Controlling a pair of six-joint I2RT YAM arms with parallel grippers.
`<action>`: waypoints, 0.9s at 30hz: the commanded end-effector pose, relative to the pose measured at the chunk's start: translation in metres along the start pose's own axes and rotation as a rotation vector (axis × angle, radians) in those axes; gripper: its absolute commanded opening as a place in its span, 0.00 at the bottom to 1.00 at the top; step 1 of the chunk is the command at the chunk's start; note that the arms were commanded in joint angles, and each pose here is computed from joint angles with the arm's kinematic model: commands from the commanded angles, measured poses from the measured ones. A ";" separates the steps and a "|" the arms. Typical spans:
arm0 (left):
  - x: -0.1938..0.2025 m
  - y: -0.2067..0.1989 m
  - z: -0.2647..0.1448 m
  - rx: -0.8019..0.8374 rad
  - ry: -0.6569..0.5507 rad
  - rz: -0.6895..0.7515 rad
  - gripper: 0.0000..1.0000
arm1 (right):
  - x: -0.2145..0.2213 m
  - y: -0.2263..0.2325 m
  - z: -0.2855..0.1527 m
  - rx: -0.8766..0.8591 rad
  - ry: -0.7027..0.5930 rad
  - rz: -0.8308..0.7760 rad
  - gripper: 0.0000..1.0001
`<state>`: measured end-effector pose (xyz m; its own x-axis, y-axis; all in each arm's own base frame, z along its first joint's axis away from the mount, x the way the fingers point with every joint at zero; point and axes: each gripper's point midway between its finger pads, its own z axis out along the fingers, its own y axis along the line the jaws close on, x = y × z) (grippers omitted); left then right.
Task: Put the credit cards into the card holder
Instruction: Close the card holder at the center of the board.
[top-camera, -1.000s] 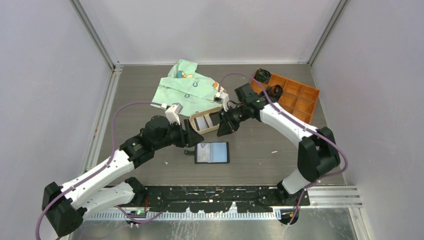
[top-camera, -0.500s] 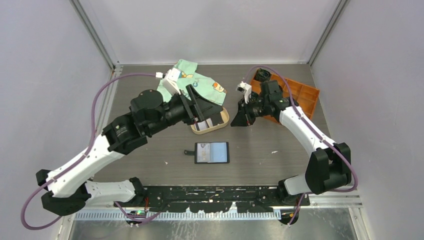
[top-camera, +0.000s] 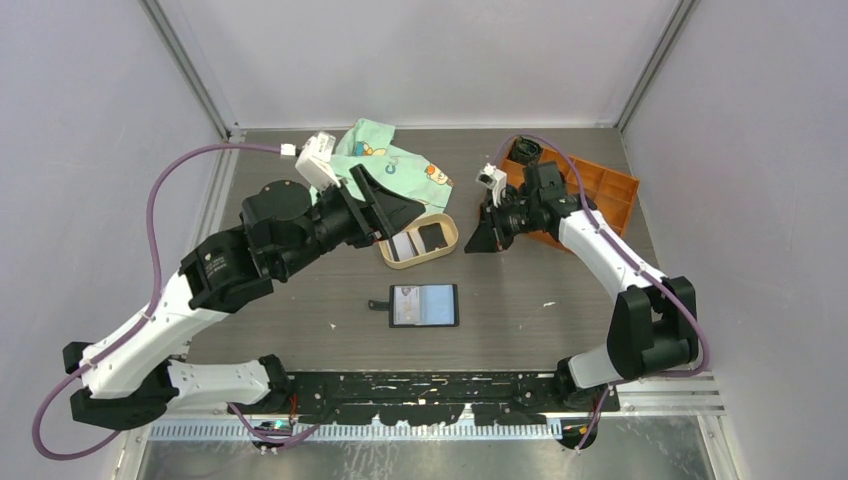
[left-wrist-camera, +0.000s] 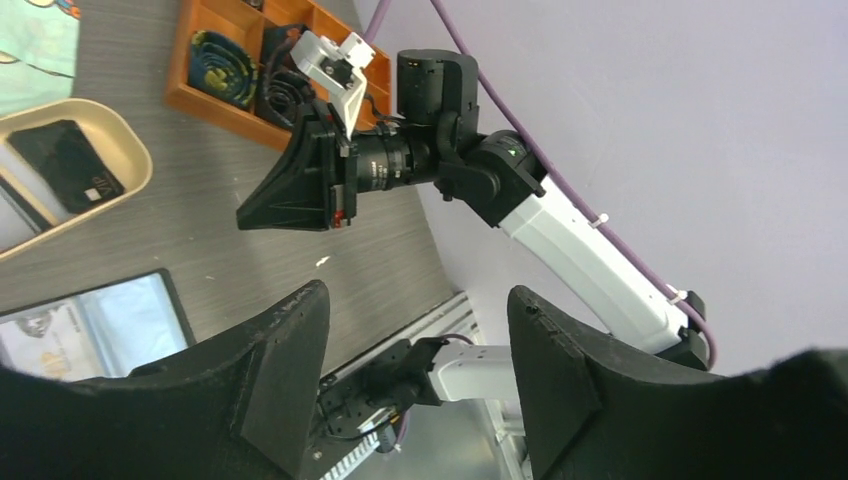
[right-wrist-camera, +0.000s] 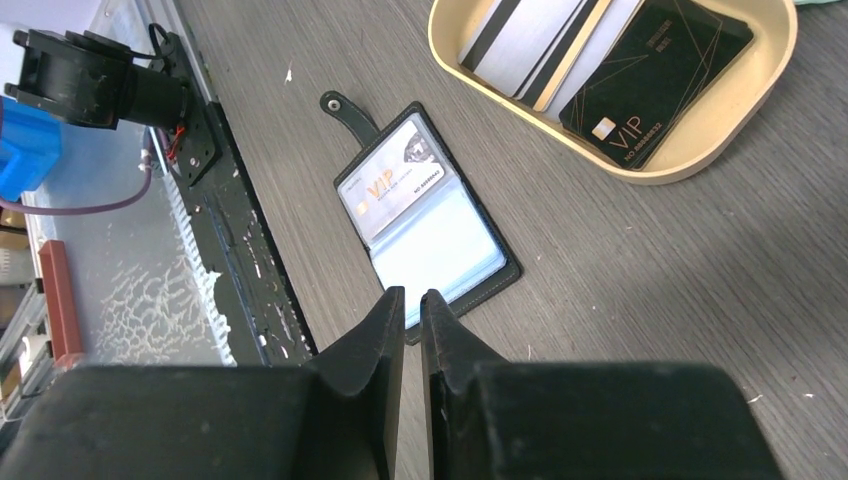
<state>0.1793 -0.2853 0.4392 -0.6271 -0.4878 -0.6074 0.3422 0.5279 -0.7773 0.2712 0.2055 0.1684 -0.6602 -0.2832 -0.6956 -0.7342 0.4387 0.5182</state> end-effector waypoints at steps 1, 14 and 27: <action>-0.012 0.011 -0.008 -0.037 -0.060 0.065 0.68 | -0.007 0.004 0.005 -0.032 -0.022 -0.055 0.18; 0.086 0.233 0.003 -0.289 0.031 0.463 0.77 | 0.022 0.005 0.039 0.003 0.076 -0.199 0.17; 0.147 0.316 0.022 -0.371 0.189 0.244 0.55 | 0.072 -0.006 0.081 0.030 0.328 -0.260 0.18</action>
<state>0.2016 -0.1775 0.0880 -0.6894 -0.1104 -0.7159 0.2087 0.9161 -0.3422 0.2341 0.2462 0.0725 -0.5369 -0.5981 -0.5949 -0.8434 0.3653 0.3939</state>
